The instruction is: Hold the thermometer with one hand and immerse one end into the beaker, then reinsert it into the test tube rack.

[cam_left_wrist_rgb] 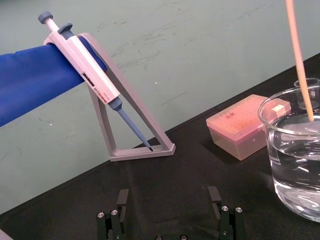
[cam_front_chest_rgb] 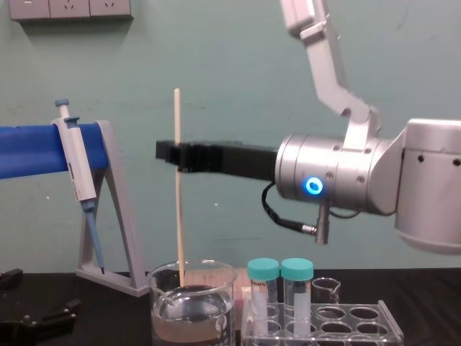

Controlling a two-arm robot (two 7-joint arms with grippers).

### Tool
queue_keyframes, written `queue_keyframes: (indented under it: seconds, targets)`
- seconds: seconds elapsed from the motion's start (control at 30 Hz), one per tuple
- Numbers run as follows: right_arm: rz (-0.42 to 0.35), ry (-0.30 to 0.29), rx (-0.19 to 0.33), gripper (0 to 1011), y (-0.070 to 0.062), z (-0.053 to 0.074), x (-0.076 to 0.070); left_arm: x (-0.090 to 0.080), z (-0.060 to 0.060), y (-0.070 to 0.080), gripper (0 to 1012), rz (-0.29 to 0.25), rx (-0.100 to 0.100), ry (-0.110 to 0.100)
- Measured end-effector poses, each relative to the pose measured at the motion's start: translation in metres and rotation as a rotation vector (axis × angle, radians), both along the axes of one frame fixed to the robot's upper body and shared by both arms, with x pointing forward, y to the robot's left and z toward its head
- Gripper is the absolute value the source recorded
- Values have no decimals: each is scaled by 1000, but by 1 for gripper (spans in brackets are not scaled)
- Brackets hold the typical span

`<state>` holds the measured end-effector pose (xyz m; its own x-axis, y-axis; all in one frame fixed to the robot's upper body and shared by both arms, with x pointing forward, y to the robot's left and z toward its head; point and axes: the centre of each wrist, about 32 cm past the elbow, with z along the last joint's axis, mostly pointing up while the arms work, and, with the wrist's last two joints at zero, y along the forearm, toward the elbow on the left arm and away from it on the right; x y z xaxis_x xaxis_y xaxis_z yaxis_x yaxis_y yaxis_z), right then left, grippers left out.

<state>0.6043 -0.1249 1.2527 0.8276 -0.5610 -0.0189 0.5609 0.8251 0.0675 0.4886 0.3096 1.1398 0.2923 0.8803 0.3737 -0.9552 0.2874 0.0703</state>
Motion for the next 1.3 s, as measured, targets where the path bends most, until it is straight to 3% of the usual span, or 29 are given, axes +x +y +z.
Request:
queue_keyframes:
  seconds: [0.37, 0.67, 1.3]
  targets:
    - [-47, -15, -71, 48, 4, -25, -4, 0, 0, 0, 1004, 0, 0, 0]
    - [-58, -10, -64, 48, 3, -40, -6, 0, 0, 0, 1004, 0, 0, 0]
    - [-65, 22, -83, 48, 2, -50, -6, 0, 0, 0, 1004, 0, 0, 0]
